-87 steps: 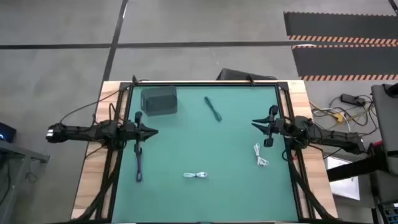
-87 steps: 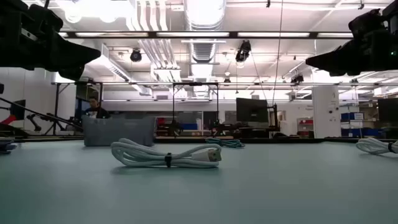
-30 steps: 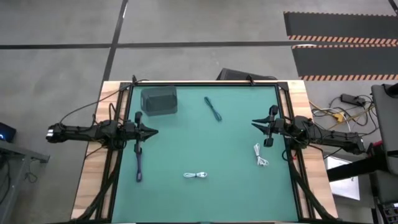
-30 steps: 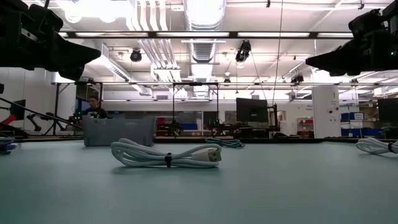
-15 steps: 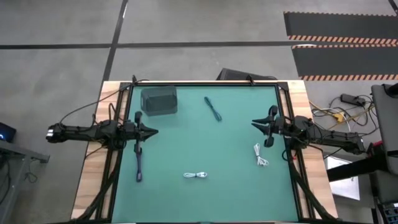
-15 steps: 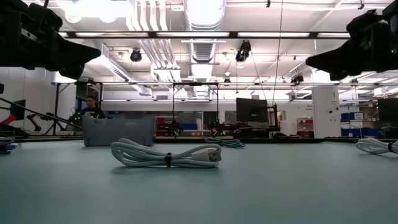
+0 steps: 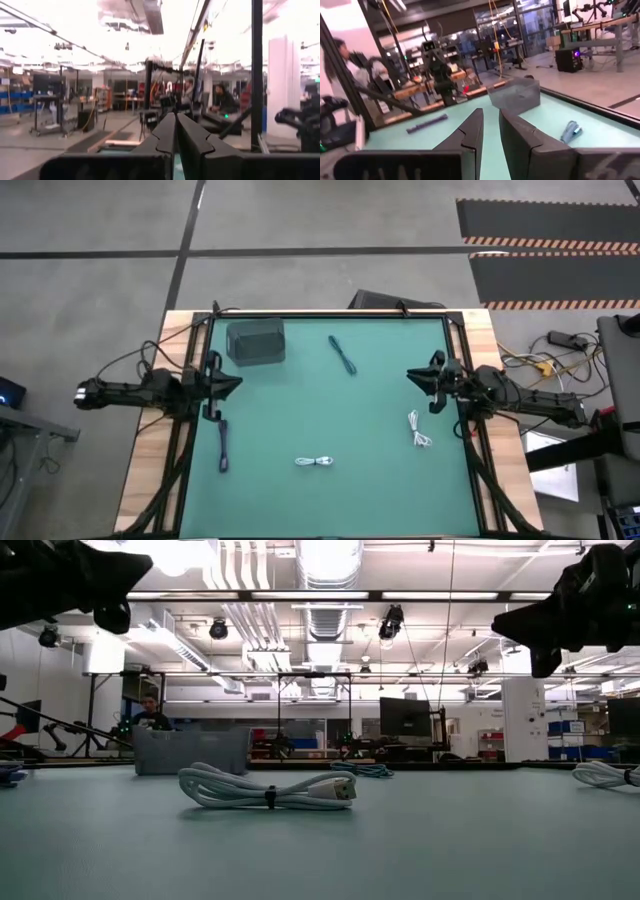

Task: Pick and place USB-C Cables
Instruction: Put the blue charger cable into the black bin

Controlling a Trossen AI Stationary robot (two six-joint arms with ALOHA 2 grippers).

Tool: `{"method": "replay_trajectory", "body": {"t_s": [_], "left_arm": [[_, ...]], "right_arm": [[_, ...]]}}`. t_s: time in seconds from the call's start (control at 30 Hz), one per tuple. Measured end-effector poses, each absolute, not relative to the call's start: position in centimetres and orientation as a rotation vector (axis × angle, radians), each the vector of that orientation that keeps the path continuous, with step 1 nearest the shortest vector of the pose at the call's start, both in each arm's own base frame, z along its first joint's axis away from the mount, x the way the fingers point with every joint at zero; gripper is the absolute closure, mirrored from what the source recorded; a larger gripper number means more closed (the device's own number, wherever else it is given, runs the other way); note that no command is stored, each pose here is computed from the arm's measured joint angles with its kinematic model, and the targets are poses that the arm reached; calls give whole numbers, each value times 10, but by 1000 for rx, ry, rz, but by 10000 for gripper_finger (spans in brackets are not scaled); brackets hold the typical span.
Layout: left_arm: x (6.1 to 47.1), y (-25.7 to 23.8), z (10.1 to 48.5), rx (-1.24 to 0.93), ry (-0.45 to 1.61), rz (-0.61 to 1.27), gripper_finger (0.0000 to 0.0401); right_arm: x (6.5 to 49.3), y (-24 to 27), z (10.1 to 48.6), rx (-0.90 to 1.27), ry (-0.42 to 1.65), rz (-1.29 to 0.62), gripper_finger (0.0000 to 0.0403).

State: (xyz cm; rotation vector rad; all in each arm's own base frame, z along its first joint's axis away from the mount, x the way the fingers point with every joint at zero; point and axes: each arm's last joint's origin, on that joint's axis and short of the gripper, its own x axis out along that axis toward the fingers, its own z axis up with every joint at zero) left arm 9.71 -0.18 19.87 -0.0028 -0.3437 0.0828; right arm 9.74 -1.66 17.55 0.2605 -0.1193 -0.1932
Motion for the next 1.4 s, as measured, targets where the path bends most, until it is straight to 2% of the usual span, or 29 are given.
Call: {"method": "replay_trajectory", "body": {"t_s": [0.2,0.43,0.57,0.73,0.9,1.4], "left_arm": [[97,-2,201,-13,-371,73,400],[99,-2,202,-156,-373,44,400],[99,-2,205,-150,-407,47,400],[98,-2,213,-30,-466,76,400],[93,-2,223,75,-575,115,400],[91,-1,225,202,-599,175,400]], "right_arm": [[97,-16,182,222,-185,-178,351],[95,-16,198,171,-341,-165,351],[96,-16,202,151,-381,-172,351],[99,-17,205,151,-406,-172,351],[106,-19,204,160,-372,-218,351],[147,-27,232,161,-201,-272,351]]}}
